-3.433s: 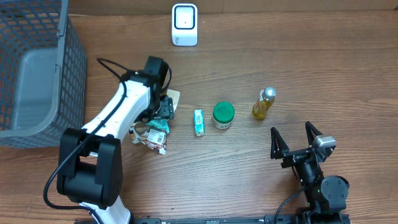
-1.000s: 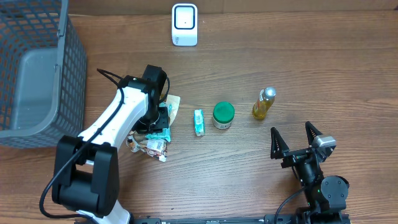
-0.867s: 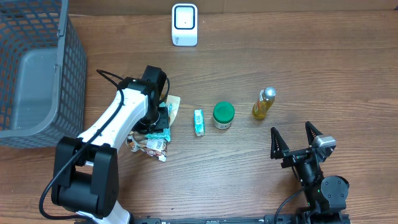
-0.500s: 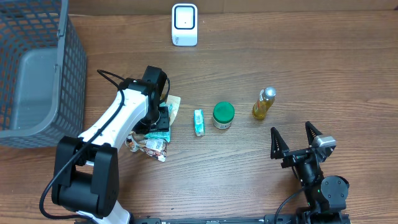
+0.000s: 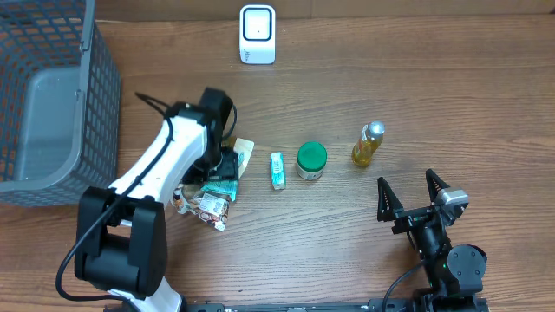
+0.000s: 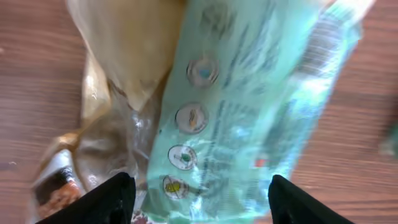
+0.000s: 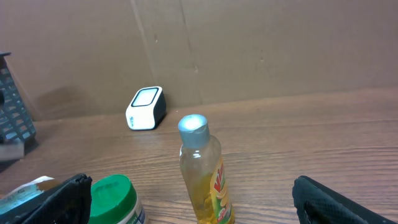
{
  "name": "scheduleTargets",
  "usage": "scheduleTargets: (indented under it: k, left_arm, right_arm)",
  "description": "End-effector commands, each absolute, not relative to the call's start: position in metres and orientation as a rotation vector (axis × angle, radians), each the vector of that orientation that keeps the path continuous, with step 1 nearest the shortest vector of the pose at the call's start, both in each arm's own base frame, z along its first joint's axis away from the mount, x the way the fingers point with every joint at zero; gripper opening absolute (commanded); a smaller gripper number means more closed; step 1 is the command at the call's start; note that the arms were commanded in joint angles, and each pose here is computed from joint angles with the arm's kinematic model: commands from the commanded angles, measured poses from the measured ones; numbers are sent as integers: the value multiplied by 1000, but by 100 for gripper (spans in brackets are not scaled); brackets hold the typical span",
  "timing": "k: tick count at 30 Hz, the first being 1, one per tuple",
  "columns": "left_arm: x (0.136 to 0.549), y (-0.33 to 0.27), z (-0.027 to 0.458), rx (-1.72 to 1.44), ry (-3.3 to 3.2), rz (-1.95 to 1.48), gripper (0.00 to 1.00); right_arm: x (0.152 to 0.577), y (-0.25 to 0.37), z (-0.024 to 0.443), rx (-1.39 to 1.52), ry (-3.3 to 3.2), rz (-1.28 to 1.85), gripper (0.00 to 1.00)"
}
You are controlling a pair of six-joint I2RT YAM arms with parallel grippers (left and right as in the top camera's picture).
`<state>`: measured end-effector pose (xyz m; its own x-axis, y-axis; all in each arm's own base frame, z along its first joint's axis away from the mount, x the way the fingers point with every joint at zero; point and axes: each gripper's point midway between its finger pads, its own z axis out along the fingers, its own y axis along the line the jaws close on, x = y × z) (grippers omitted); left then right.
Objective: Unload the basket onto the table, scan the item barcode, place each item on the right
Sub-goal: 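Release the wipes packet and raise the left gripper toward the basket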
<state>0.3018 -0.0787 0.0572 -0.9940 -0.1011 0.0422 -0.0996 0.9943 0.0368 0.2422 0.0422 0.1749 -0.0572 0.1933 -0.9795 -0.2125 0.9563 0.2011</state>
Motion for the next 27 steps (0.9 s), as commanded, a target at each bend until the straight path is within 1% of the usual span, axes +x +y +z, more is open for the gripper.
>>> scheduleTargets:
  k: [1,5,7,9,10,11,12,14,18,27]
  left_arm:
    - [342,-81,99,181,-3213,-11,73]
    - [366,-76,139,204,-3298,19,77]
    - [378,-65,157,253,-3345,-1,78]
    - [386,-50,163,308,-3371,-48,82]
    - [388,-41,164,342,-3377,-75,84]
    - [390,-28,164,396,-3373,-99,94]
    - [390,-21,163,424,-3366,-109,100]
    - [390,-1,164,500,-3354,-151,100]
    - [390,11,164,553,-3346,-156,100]
    - [390,11,164,555,-3346,-156,100]
  right_arm:
    - [242,42,173,-12,1591,327,100]
    - [242,42,173,-12,1591,327,100]
    - [242,42,173,-12,1591,327,100]
    - [242,42,173,-12,1591,327,100]
    - [242,42,173,-12,1591,327,100]
    - [242,42,173,-12,1591,327,100]
    - [242,42,173,-12,1591,327,100]
    - [242,42,173,-12,1591,327,100]
    - [242,42,173,-12,1591,327,100]
    - [242,42,173,-12,1591,327,100]
